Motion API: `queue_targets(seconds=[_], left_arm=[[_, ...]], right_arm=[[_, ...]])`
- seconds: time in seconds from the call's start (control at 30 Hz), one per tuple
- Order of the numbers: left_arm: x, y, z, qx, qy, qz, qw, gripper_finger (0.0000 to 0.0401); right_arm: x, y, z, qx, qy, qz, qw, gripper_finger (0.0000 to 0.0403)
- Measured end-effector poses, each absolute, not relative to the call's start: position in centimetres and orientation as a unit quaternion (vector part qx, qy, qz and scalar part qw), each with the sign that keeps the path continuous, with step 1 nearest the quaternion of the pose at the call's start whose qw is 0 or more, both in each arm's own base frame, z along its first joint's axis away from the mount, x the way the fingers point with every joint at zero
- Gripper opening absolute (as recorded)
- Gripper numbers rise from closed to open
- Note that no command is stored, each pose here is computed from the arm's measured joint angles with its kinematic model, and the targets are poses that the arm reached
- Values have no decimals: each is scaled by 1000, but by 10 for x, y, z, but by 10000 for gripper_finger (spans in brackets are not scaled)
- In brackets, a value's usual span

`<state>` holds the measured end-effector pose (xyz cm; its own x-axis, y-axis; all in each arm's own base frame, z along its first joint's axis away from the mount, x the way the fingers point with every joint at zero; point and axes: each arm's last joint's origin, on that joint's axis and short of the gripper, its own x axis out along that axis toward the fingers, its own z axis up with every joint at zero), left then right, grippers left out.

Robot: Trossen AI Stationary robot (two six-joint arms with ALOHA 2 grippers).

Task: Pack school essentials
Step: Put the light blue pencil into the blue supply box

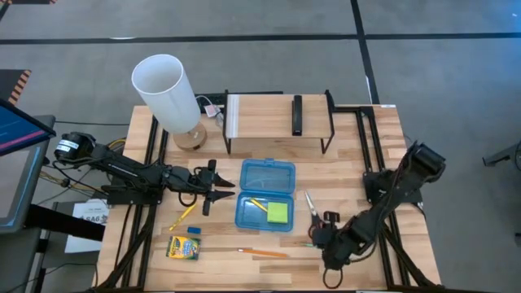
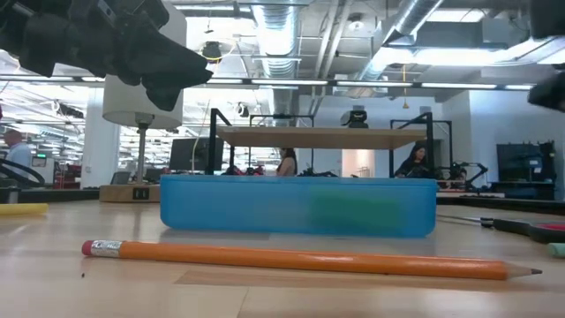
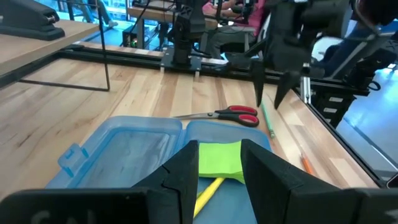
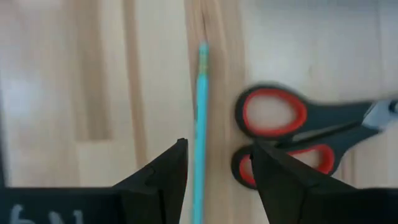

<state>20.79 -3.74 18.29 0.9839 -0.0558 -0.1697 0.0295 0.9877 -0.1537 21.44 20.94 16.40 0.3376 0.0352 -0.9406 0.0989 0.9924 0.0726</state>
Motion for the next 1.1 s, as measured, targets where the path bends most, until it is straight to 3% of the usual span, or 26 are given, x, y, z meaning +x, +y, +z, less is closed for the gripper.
queue_targets(seconds=[0.47, 0.83, 1.1], left_arm=[[208, -37, 182, -76, 90, -21, 993, 108], [208, -37, 182, -77, 89, -21, 993, 108], [208, -37, 182, -77, 89, -21, 993, 108]], right_arm=[[221, 211, 134, 55, 622, -42, 780, 143], [214, 203, 169, 86, 590, -33, 802, 139], [220, 209, 162, 93, 579, -23, 810, 143]])
